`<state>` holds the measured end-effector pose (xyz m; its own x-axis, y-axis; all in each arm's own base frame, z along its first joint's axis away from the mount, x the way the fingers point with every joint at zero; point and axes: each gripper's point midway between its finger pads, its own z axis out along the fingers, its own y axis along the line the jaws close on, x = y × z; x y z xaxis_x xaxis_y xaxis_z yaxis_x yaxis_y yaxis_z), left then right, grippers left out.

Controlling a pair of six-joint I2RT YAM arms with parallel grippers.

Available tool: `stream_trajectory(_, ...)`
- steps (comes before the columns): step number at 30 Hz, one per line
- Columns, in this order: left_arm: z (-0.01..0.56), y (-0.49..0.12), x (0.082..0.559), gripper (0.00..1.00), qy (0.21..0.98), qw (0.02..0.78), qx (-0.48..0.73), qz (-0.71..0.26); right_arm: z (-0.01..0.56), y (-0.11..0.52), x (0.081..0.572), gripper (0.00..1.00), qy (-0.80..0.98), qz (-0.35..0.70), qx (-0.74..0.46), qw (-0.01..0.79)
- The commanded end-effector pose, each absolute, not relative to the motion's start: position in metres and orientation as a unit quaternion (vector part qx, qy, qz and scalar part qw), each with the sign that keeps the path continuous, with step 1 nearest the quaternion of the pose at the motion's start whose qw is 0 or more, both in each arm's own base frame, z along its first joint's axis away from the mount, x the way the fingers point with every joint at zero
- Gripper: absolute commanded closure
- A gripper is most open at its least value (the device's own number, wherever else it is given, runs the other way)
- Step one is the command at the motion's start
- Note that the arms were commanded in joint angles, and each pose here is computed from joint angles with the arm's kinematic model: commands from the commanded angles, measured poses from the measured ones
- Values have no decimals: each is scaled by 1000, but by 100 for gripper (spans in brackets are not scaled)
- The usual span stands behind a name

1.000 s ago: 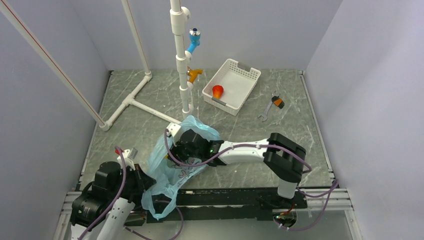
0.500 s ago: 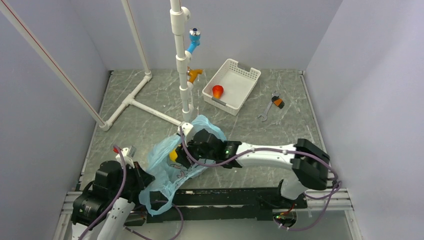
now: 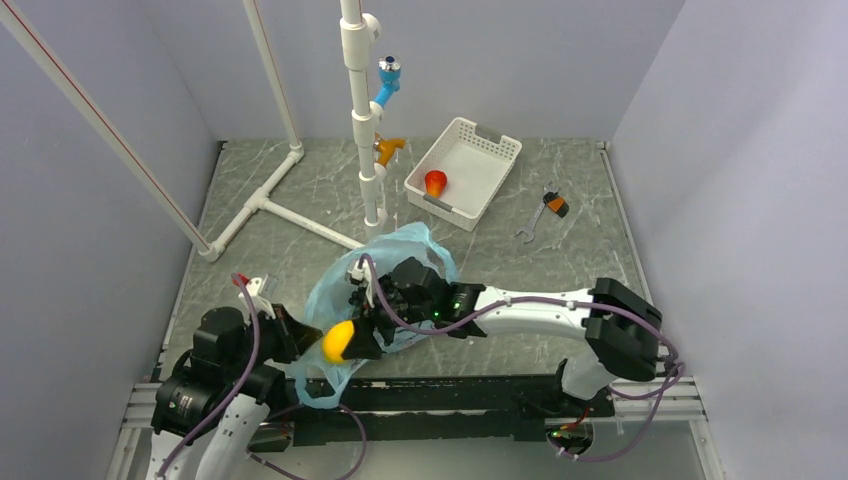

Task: Take the fake fruits out of the plastic bag
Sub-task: Take out the fake fruit from the plastic bag.

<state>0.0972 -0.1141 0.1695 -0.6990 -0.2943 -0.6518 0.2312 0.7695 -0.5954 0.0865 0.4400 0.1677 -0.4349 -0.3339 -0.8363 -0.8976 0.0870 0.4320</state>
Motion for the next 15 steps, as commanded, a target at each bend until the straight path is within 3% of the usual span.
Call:
stream_trajectory(1,200,-113,108,100,832,434,-19,-345,183,453,58,100,639,562,-470,234)
stream_trajectory(7,173,-97,105,100,865,405,-51,-292,224,449,45,100,594,582,-497,249)
stream_trajectory(15,172,-79,95,100,860,431,-69,-264,310,422,76,100,578,553,-443,405)
